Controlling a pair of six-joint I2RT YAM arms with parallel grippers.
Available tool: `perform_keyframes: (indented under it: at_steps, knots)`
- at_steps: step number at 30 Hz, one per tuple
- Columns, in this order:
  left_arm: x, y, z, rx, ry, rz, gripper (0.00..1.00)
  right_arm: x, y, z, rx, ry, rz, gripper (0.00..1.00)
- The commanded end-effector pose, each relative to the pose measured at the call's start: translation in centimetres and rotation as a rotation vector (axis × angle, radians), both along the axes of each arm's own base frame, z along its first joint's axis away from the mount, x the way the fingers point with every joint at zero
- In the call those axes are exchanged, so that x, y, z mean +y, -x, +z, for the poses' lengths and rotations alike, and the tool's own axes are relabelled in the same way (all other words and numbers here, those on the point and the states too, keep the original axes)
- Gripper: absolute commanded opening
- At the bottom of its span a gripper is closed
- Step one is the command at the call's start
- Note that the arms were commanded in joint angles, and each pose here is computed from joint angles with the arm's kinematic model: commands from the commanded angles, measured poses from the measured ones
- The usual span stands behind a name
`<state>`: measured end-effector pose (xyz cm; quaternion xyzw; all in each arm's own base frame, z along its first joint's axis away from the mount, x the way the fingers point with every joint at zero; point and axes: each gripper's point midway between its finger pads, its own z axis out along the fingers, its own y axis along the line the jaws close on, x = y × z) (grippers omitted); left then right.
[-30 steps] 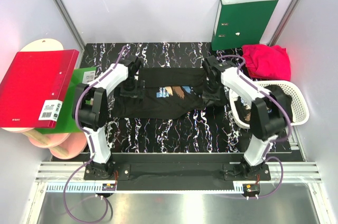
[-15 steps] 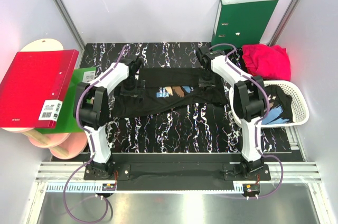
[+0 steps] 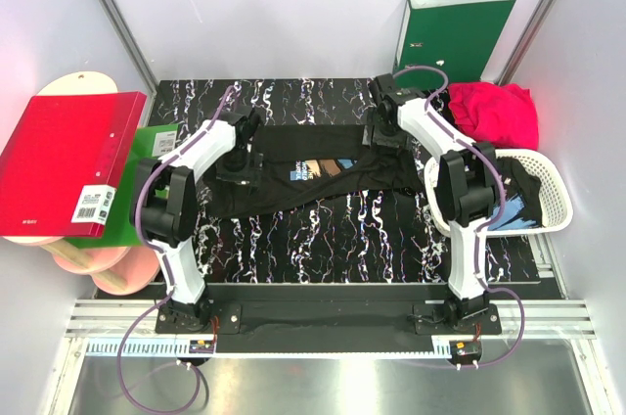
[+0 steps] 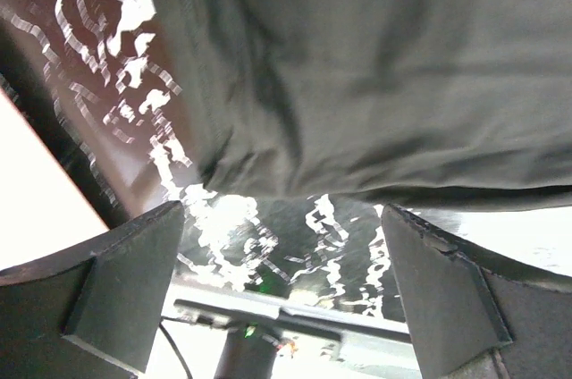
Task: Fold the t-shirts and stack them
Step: Fold the other side of the tshirt into a rectangle
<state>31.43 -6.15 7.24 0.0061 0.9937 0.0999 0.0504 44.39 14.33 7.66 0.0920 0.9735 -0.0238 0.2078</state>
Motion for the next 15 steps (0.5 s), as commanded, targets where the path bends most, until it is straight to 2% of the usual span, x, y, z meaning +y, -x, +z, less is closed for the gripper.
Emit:
perform_keyframes:
  at_steps: [1,7,15]
  knots:
    - [2.3,1.4,1.5,-0.016,-0.113,0.010,0.98,0.3,-1.2,3.4,-0.111,-0.026,0.017,0.82]
    - [2.3,3.8,-0.6,0.103,-0.118,0.030,0.95,0.4,-0.7,2.9,-0.099,-0.031,0.036,0.82]
    - [0.9,3.4,-3.5,0.162,-0.067,0.055,0.80,0.4,-1.0,3.1,-0.104,-0.031,0.056,0.82]
